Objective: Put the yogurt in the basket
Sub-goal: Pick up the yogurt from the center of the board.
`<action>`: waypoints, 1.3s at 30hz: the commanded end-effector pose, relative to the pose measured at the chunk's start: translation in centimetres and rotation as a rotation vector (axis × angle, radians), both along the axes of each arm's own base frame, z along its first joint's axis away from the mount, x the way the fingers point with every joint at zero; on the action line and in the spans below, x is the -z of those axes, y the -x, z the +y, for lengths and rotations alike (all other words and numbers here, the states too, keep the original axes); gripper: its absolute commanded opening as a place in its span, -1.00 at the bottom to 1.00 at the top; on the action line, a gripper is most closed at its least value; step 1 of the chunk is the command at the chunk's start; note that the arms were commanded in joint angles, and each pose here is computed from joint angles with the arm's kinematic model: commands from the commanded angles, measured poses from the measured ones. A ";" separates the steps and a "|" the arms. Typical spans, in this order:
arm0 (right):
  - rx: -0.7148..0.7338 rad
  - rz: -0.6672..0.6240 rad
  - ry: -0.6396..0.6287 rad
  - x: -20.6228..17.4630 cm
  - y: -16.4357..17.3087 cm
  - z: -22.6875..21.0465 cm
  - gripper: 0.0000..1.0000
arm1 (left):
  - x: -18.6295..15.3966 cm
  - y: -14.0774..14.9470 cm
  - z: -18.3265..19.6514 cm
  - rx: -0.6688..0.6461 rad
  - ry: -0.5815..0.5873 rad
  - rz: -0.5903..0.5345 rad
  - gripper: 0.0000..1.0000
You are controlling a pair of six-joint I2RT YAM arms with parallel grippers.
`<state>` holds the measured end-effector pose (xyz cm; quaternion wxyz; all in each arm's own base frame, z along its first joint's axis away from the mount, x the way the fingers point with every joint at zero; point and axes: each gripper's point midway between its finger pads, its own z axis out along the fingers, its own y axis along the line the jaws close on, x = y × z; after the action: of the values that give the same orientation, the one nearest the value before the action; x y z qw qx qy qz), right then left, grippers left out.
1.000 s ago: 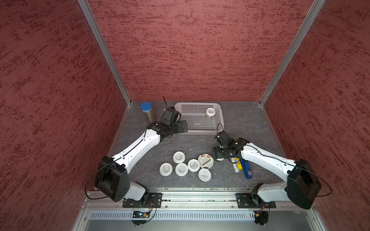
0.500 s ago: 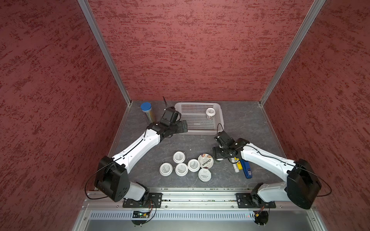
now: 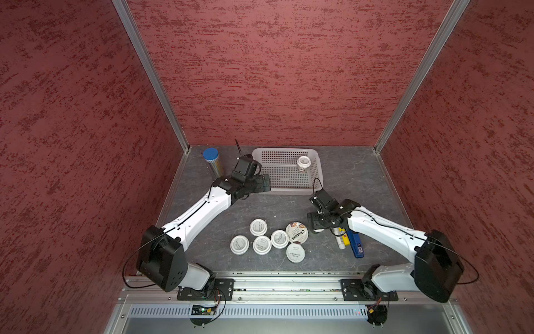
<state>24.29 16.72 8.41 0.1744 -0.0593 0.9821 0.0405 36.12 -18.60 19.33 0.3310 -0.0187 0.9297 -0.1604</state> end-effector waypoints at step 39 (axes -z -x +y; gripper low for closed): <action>0.006 -0.089 0.037 -4.1 -1.7 -0.8 0.36 | -0.2 0.1 1.3 -0.013 0.022 0.038 0.99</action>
<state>24.79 16.14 10.42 0.1886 -0.0645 0.9796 0.0246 36.12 -17.22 18.76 0.3147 -0.0337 0.9355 -0.1572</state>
